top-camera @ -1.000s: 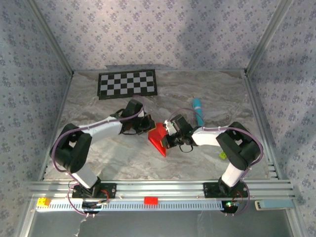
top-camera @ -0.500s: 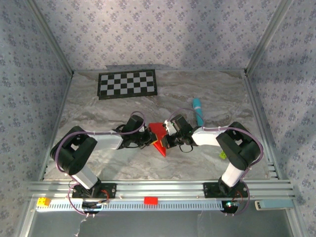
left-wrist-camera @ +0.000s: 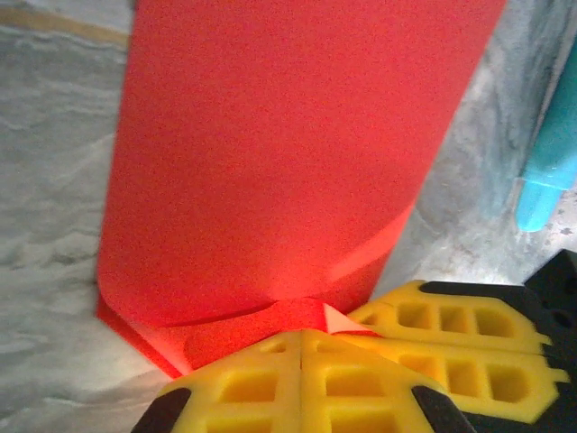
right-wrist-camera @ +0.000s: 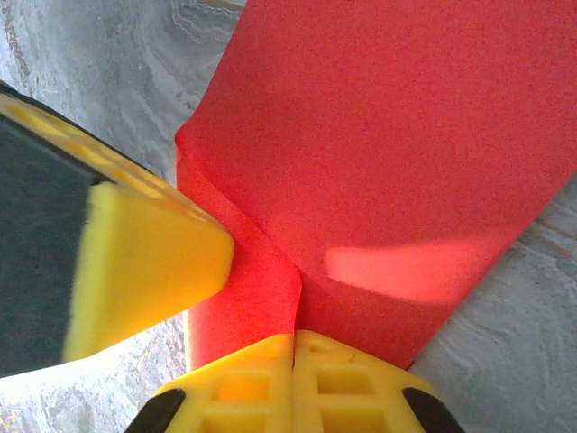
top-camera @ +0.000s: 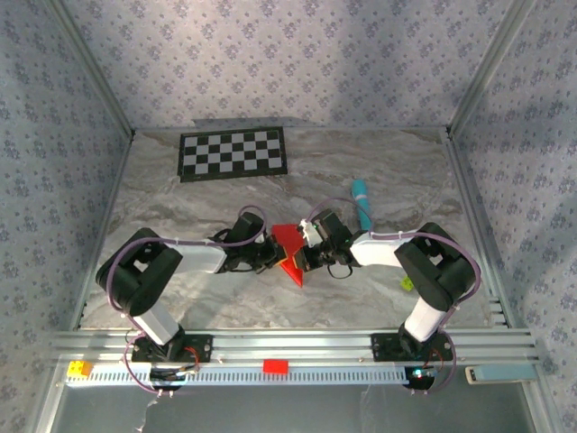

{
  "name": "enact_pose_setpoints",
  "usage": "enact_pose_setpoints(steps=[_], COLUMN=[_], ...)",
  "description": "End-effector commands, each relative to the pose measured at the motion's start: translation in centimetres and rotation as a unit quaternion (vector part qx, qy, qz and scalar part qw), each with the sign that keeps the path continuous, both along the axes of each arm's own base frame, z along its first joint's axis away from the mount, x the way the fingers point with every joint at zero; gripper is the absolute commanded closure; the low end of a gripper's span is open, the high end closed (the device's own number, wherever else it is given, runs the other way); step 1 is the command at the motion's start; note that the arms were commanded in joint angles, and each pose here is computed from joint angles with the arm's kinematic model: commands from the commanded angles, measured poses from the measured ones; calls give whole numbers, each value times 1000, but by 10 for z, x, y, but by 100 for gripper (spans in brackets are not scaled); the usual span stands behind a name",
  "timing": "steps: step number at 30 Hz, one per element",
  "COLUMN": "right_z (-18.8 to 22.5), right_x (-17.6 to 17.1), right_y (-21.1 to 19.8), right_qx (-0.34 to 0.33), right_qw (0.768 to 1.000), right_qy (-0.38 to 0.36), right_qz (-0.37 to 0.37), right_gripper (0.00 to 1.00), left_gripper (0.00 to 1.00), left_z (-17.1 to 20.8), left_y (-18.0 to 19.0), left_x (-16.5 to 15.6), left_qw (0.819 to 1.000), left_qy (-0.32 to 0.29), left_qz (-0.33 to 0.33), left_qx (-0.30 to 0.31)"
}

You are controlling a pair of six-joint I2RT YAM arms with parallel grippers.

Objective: Fold a paper plane with a square sheet of paper (pick it up from the middle)
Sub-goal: Third fold the triangle at the center of the table.

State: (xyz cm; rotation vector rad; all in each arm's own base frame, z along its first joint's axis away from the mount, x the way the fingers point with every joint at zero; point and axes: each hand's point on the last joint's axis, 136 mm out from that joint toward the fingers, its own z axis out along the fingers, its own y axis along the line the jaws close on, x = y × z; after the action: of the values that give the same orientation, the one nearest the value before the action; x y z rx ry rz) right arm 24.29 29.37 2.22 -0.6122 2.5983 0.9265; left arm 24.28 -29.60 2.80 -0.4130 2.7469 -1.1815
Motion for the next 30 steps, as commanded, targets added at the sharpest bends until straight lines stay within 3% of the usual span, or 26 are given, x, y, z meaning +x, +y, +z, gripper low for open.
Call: enact_pose_setpoints(steps=[1, 11, 16, 23, 26, 30], right_z=[-16, -2, 25, 46, 58, 60], right_x=[-4, 1, 8, 11, -3, -30], right_y=[-11, -1, 2, -22, -8, 15], right_qx=[-38, -18, -1, -8, 40, 61], right_qw=[999, 1000, 1000, 999, 998, 996], right_qy=[13, 9, -3, 2, 26, 59], right_qz=[-7, -2, -12, -54, -32, 14], right_gripper=[100, 97, 79, 68, 69, 86], left_gripper=[100, 100, 100, 100, 100, 100], left_z=[-15, -28, -32, -33, -33, -33], left_y=[5, 12, 13, 13, 13, 14], left_x=[-5, -11, -13, -13, -13, -13], left_qw=[1000, 998, 998, 998, 998, 998], left_qy=[3, 13, 17, 16, 16, 15], left_qz=[-5, -10, -14, -15, -14, -14], left_qx=[27, 57, 63, 64, 65, 68])
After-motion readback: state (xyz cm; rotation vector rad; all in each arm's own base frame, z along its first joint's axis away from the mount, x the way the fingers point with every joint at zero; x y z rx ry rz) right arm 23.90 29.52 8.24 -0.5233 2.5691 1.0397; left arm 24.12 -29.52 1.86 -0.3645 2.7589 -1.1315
